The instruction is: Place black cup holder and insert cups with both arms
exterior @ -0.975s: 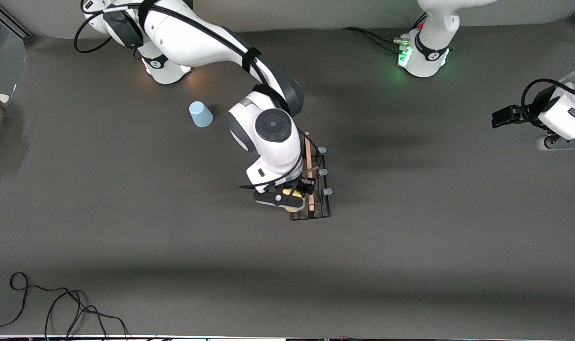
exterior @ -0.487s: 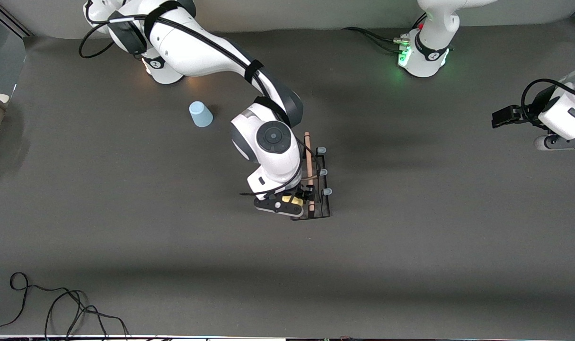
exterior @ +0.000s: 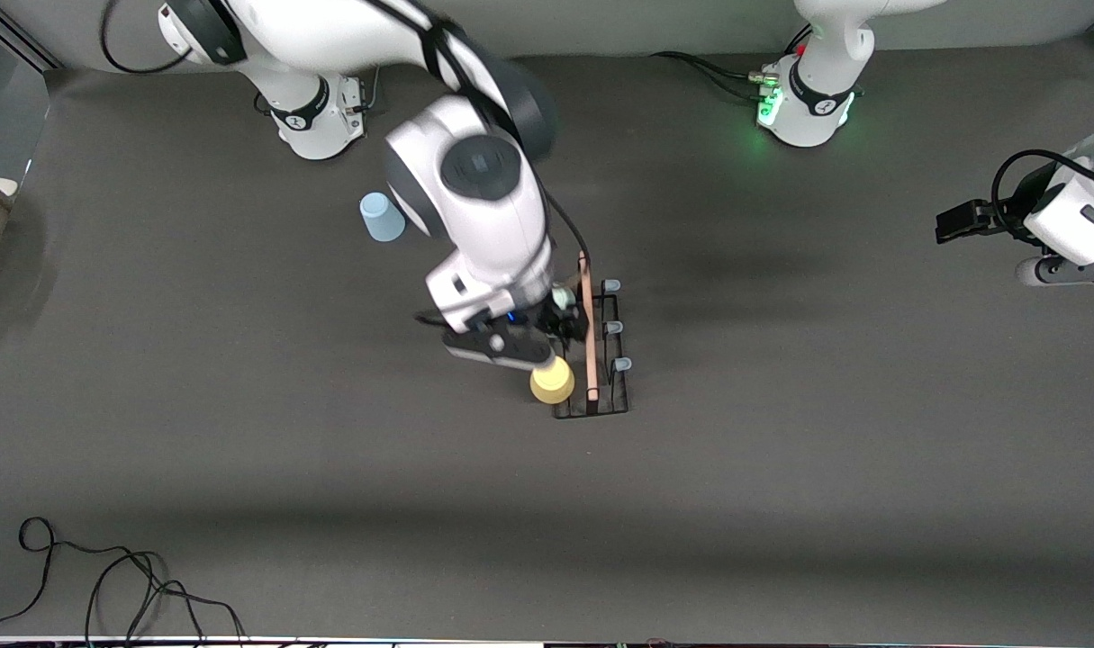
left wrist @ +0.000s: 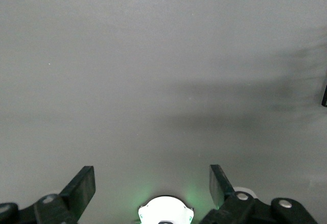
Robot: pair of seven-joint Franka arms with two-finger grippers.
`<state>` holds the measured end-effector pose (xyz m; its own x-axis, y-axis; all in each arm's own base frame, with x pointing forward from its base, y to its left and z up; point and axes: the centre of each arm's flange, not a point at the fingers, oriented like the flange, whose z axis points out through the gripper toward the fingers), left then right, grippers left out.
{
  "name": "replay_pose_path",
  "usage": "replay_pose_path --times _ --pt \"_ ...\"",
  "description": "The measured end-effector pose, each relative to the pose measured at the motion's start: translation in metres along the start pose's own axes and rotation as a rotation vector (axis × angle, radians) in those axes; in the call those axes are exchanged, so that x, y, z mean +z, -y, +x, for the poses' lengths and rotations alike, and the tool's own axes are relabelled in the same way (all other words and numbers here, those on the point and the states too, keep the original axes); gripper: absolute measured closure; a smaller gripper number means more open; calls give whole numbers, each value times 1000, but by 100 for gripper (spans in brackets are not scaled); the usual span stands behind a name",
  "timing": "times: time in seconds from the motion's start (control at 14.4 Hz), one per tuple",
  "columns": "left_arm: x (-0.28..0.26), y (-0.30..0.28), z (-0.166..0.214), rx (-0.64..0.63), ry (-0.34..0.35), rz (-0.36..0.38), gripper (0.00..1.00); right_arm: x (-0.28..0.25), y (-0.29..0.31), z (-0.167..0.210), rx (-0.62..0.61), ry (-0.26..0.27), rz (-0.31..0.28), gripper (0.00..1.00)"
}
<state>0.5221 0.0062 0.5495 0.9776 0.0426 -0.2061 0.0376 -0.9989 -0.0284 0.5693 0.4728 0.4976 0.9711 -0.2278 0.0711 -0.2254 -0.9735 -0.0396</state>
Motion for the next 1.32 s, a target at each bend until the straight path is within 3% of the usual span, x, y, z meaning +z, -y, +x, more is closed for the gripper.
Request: replay_pose_path --times 0.21,0.56,0.91,1.32 --pt "0 0 0 0 0 0 0 -67 -52 0 -106 44 -71 0" --pt "0 0 0 0 0 0 0 -123 -203 44 -250 75 -90 0" --pt "0 0 0 -1 0 0 0 -142 -368 86 -340 105 -68 0" --pt "0 0 0 0 0 0 0 -135 -461 114 -300 121 -65 0"
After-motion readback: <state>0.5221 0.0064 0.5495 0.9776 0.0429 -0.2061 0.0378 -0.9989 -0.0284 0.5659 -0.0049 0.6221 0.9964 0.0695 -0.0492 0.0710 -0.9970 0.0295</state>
